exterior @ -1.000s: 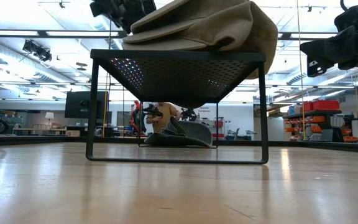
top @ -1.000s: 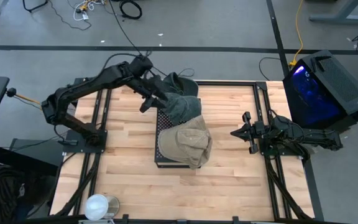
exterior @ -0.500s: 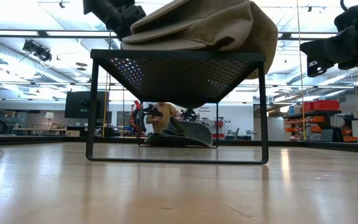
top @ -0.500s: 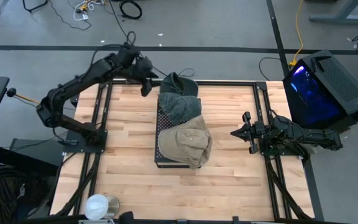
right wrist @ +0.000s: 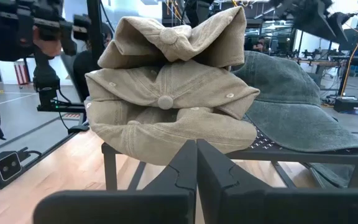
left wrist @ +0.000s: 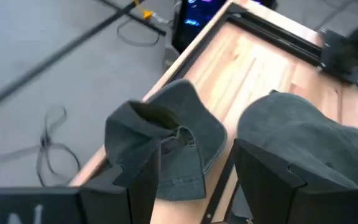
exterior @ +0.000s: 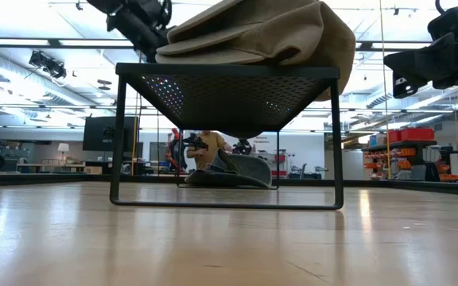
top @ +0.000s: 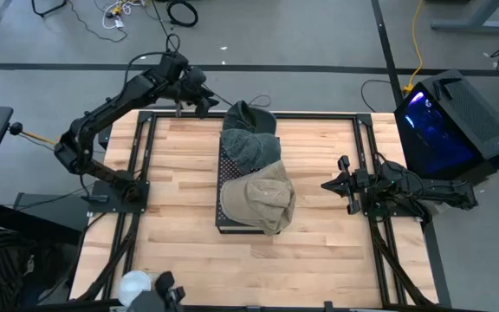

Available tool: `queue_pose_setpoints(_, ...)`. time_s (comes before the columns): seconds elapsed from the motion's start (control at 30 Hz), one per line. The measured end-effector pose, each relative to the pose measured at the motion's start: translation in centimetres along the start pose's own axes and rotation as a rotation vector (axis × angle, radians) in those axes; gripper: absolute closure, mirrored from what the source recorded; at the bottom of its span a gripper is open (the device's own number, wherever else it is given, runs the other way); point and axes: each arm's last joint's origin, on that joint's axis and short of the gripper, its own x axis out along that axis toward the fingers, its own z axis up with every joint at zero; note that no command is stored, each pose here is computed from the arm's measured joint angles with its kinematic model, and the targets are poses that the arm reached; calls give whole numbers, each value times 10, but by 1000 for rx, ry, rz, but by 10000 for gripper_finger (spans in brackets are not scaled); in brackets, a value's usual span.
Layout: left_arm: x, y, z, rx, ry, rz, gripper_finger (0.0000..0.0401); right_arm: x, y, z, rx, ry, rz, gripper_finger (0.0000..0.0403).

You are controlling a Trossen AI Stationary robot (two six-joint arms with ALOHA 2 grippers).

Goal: Pick & Place hat
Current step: Stack the gray cap on top of the other gray cap on the shelf

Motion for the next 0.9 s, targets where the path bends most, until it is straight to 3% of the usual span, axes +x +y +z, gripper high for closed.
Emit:
queue_pose_setpoints(0.37,40,41,-19,-399,121,74,192,0,0,0,0,-1,0,396)
queue_pose_setpoints(0.57,50,48,-28,-438,172,140,192,0,0,0,0,0,-1,396)
queue_pose_setpoints(0.9,68,44,-62,-495,248,189,192,0,0,0,0,-1,0,396)
